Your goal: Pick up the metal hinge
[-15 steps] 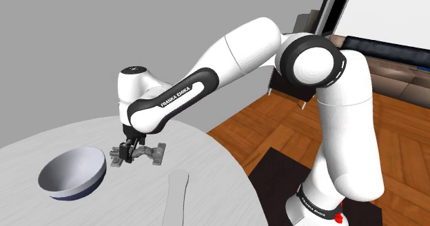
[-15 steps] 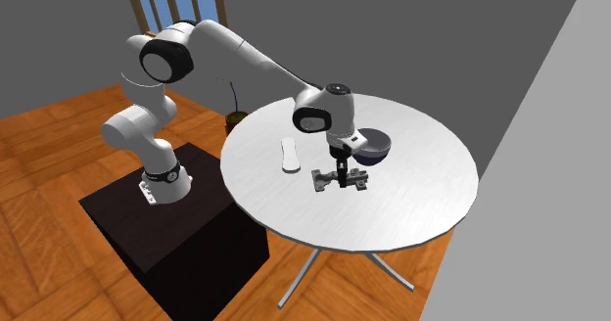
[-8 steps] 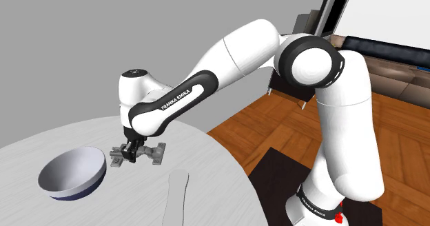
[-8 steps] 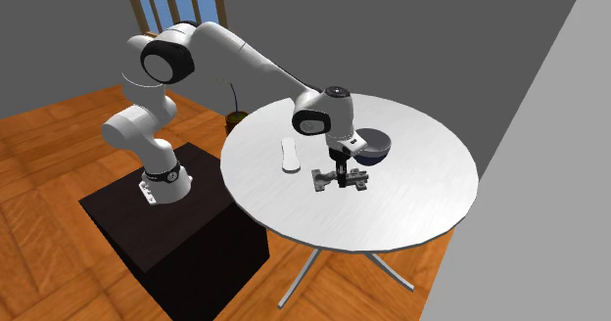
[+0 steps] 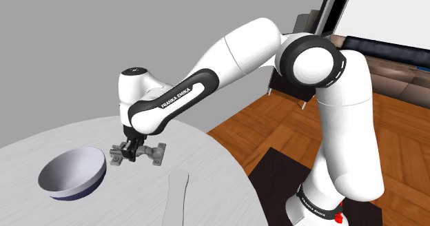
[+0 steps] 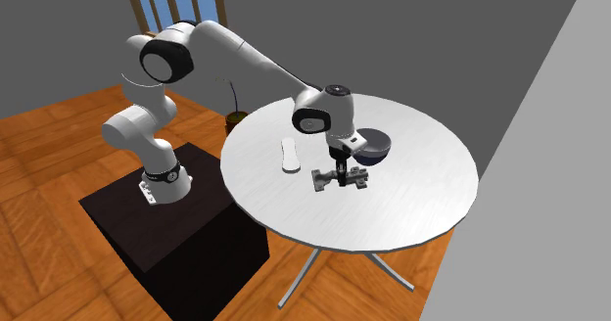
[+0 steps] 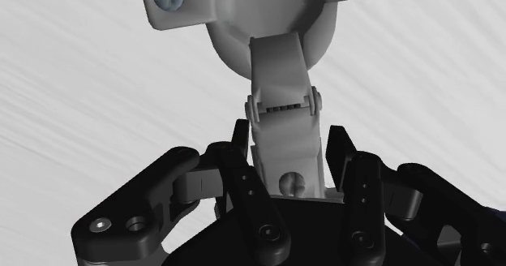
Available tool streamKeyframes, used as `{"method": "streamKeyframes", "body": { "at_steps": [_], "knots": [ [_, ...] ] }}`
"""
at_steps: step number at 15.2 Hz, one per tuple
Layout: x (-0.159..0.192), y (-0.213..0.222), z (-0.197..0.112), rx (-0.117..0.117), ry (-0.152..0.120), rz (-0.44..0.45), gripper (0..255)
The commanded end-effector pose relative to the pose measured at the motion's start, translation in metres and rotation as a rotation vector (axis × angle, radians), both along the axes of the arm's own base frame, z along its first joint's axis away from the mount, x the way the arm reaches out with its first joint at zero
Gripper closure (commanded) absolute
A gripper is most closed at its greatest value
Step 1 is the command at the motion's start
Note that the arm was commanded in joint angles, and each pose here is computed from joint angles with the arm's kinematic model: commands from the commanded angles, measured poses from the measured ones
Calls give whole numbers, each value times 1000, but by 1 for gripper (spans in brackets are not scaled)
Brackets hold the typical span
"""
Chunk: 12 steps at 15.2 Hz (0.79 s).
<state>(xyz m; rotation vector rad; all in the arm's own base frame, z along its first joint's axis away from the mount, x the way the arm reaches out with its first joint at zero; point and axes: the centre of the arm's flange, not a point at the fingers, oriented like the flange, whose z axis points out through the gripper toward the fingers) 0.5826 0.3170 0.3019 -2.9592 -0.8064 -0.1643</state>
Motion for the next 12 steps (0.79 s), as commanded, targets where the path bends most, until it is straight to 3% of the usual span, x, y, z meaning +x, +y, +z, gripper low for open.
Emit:
{"method": "streamKeyframes", "body": {
  "at_steps": [1,12],
  "knots": [
    [0,0,10,0,0,0,255],
    [0,0,68,0,0,0,255]
  ]
}}
